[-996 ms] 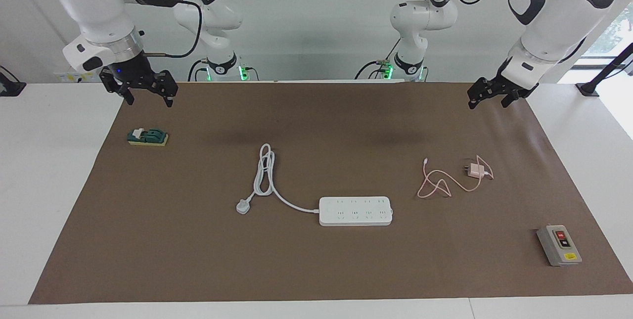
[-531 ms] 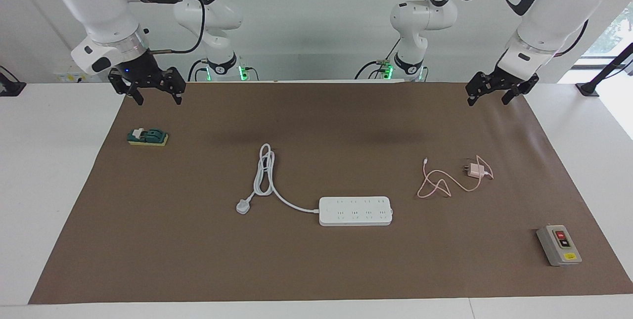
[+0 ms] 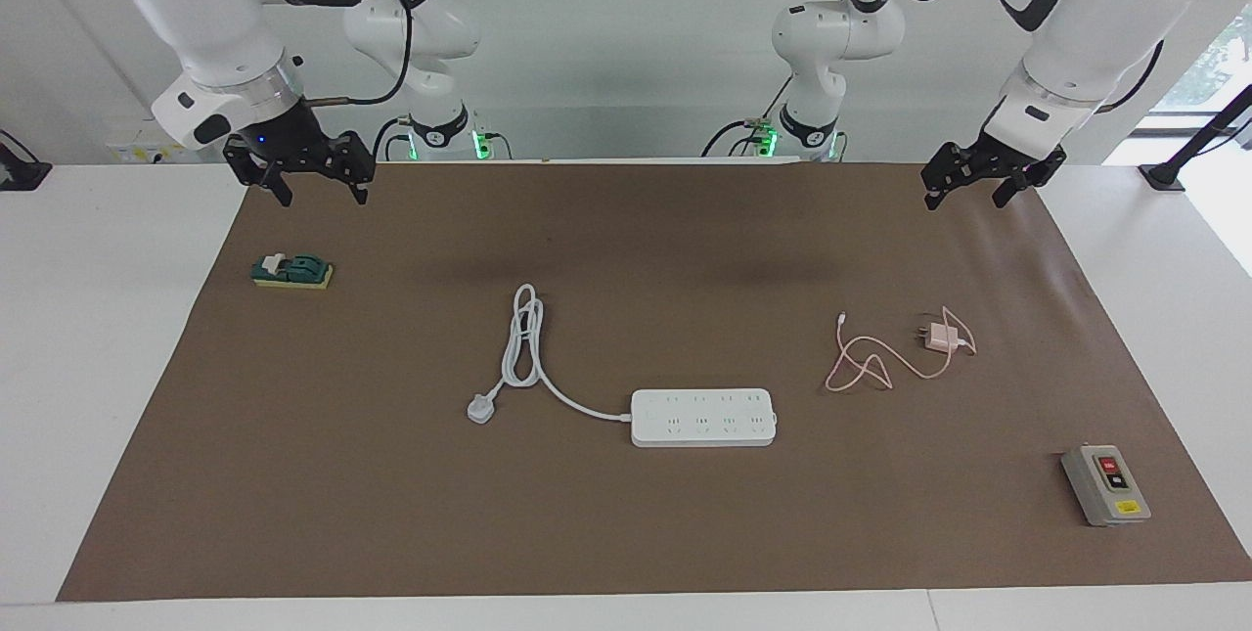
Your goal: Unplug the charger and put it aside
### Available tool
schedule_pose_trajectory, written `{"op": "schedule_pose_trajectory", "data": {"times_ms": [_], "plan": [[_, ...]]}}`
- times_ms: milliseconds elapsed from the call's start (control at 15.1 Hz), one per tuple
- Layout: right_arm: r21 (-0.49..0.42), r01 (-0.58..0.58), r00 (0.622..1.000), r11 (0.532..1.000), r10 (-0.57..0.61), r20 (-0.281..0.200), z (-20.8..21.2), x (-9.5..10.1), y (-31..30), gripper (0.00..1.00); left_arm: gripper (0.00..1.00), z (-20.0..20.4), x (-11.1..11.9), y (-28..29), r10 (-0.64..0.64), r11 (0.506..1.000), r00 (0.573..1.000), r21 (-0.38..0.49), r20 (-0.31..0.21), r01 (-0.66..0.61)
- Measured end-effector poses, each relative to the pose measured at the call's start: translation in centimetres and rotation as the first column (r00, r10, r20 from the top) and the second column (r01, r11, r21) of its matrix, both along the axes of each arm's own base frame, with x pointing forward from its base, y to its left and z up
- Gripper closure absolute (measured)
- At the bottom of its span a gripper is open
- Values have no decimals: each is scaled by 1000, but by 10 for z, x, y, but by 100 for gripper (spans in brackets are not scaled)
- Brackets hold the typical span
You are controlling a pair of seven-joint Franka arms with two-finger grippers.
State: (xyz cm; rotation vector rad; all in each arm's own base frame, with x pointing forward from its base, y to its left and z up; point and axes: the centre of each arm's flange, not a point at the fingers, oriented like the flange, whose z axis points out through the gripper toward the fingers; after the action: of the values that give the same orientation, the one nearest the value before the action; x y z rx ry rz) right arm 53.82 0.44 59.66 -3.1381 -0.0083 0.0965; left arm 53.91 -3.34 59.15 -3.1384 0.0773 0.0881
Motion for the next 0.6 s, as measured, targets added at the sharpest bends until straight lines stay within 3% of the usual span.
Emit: {"op": "schedule_pose_trajectory", "data": {"times_ms": [598], "plan": [[-32,0,1000,999,0,0,0,0,-4,0,0,-2,0,-1,-2,1000,1000,0,-4,2]]}}
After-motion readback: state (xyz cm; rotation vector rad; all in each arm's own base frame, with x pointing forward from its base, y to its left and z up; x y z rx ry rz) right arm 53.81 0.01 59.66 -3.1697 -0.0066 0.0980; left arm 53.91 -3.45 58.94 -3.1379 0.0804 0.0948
